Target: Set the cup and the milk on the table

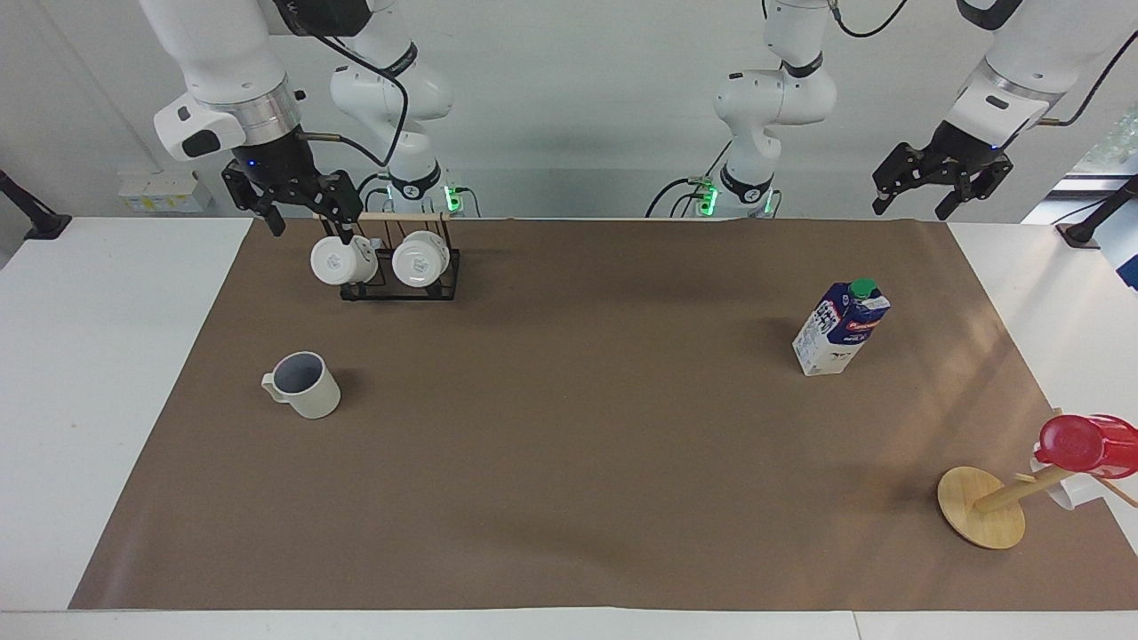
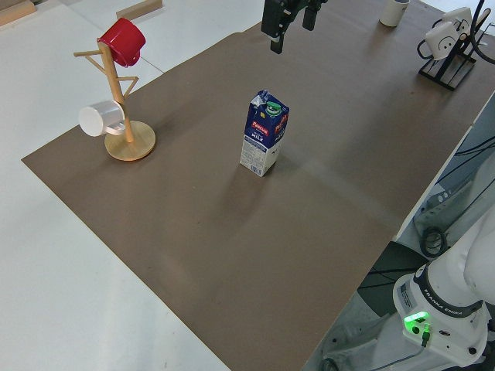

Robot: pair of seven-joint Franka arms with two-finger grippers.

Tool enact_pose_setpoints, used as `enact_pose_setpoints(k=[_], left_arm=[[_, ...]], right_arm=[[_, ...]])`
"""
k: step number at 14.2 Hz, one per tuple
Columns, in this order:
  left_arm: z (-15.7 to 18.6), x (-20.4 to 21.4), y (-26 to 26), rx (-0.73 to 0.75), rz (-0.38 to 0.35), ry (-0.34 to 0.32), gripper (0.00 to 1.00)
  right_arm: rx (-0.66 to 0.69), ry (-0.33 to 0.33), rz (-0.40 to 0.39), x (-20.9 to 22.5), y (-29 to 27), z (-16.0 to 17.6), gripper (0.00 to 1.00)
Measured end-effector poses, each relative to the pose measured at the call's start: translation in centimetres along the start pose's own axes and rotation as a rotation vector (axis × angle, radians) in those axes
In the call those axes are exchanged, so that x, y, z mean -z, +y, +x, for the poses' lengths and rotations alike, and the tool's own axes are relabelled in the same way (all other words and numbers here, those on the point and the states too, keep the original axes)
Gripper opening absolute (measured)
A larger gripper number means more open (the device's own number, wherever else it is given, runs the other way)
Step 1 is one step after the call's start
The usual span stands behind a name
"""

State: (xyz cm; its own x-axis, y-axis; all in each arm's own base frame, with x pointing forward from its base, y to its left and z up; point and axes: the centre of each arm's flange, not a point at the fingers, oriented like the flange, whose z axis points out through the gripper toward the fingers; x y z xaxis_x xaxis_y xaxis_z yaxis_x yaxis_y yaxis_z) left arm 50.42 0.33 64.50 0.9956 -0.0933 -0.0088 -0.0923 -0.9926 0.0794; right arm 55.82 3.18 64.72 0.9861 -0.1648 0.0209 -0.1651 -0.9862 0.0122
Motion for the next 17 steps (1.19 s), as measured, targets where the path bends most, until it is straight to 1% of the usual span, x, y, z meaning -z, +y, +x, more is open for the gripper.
enact_pose_setpoints(k=[15, 17], left_arm=[[0.1, -0.1, 0.6, -0.010, 0.001, -0.001, 1.00], [0.1, -0.1, 1.2, 0.029, 0.015, -0.004, 1.00]], right_arm=[[-0.019, -0.006, -0.002, -0.4, 1.0, 0.3, 1.00], [-0.018, -0.005, -0.001, -0.4, 1.0, 0.3, 1.00]])
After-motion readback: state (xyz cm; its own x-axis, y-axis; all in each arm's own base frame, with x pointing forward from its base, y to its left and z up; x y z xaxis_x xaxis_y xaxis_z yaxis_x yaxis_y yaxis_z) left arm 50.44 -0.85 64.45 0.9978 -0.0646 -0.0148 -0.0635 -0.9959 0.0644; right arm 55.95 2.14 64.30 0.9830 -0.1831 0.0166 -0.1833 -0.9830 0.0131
